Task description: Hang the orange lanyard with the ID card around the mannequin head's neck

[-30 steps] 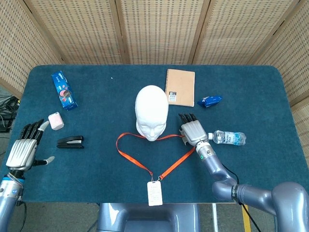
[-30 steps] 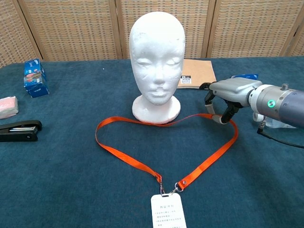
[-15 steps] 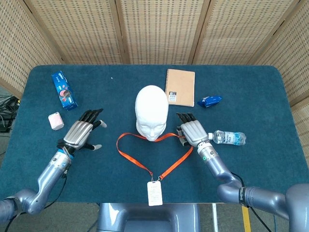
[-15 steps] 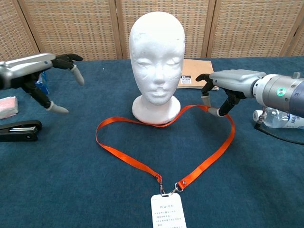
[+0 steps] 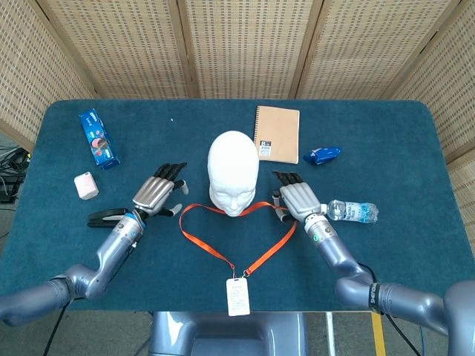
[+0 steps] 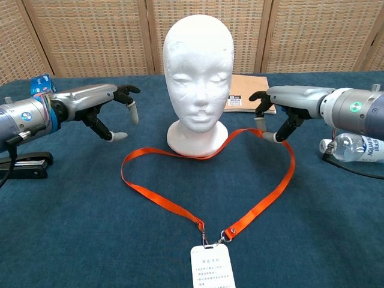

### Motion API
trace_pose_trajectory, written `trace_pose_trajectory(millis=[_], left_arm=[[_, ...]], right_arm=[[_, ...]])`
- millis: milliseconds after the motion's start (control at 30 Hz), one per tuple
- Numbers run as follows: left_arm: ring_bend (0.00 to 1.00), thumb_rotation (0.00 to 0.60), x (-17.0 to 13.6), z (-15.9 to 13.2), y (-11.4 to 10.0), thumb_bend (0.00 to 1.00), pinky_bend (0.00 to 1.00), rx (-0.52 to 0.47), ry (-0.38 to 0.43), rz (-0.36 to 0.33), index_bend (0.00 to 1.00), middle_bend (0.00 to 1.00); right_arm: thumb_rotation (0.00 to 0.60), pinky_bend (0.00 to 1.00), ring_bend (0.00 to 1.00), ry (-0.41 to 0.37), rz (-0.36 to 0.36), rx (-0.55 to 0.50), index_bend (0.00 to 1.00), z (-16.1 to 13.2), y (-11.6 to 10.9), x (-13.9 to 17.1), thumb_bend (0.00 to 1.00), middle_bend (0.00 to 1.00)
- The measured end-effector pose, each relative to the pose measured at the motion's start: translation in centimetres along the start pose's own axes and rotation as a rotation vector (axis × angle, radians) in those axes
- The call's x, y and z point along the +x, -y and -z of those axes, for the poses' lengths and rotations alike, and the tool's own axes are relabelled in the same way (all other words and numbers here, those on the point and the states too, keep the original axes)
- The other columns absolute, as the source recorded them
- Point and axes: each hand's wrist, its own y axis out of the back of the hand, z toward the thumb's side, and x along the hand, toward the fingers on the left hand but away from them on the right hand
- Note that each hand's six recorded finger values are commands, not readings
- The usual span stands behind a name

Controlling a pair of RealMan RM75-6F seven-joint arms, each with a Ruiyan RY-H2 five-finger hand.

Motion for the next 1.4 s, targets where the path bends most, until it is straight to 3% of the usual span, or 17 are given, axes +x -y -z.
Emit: trace_pose_trajectory(millis=[600, 1067, 1400], left_arm=[[0.0, 0.6, 3.5, -1.4, 4.5, 0.39, 0.0, -0.031, -0.019, 0.09, 0.49, 0.0], [0.0, 0.6, 4.3, -1.7, 5.0, 0.4, 0.0, -0.019, -0.018, 0.086, 0.64, 0.0], [0.0, 0.6, 2.6, -2.6, 4.1, 0.4, 0.0, 0.017, 0.06, 0.025, 0.67, 0.0]], right_arm=[[0.6, 0.0, 0.0, 0.0, -0.021, 0.007, 0.68, 0.2, 0.7, -0.5, 0.67, 0.0], [0.6, 0.0, 0.0, -0.003, -0.029, 0.003, 0.68, 0.5, 1.1, -0.6, 0.67, 0.0], [0.6, 0.0, 0.0, -0.049, -0.018, 0.022, 0.69, -0.3, 0.7, 0.8, 0.67, 0.0]])
